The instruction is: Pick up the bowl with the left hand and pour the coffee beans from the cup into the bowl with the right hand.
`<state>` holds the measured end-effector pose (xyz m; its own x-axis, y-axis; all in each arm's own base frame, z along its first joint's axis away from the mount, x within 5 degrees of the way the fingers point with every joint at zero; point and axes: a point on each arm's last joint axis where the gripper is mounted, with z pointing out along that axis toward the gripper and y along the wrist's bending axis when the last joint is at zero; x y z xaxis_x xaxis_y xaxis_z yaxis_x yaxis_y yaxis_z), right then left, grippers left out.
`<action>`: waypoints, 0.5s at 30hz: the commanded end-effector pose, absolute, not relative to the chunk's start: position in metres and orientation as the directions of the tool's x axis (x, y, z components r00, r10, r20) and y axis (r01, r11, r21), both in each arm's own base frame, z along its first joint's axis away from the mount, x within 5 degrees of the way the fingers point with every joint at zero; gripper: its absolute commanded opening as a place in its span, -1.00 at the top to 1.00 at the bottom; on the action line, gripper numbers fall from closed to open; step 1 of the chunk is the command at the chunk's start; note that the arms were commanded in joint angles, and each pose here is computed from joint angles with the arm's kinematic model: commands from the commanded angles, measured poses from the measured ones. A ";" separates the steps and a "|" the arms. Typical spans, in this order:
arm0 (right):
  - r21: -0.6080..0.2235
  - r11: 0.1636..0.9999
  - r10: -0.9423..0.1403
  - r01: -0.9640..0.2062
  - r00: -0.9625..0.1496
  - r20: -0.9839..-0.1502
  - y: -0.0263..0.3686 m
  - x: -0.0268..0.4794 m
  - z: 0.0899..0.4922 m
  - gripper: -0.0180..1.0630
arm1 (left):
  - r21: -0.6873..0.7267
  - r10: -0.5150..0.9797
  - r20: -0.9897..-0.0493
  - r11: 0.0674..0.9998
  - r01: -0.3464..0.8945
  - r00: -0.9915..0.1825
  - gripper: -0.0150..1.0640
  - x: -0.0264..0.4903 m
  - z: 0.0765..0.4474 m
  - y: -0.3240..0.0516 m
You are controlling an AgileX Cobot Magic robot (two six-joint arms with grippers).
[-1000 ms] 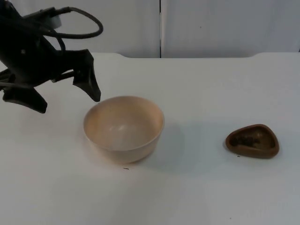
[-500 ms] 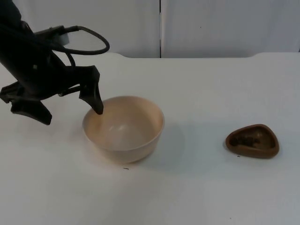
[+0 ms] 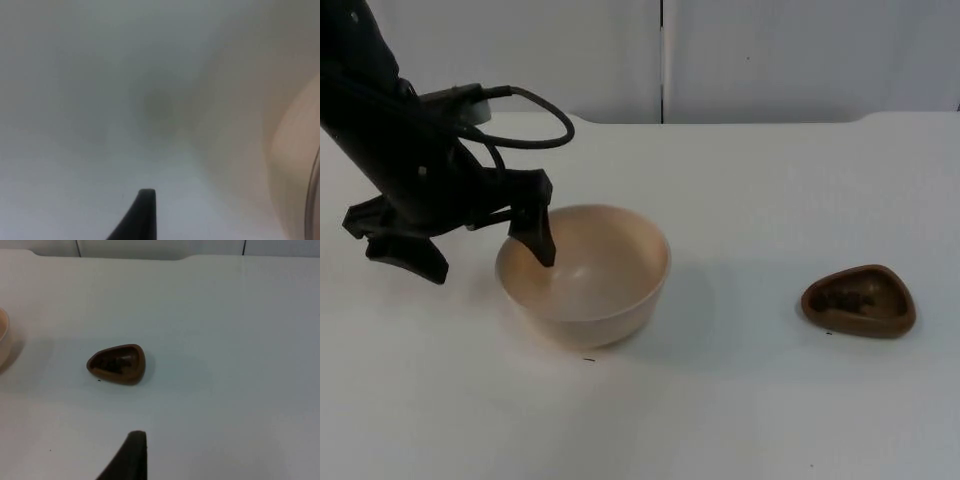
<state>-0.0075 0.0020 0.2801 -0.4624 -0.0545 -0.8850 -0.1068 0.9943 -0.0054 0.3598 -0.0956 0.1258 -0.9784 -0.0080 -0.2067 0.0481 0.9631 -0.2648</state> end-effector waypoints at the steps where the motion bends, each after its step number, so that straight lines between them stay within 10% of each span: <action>1: -0.011 0.995 -0.054 -0.098 -0.454 -0.889 0.002 -0.008 0.280 -0.98 | -0.261 -0.012 -0.222 0.964 0.048 -0.975 -0.81 0.362 0.125 -0.097; 15: -0.011 0.995 -0.054 -0.098 -0.454 -0.889 0.002 -0.008 0.280 -0.98 | -0.255 -0.008 -0.220 0.966 0.049 -0.976 -0.43 0.363 0.121 -0.096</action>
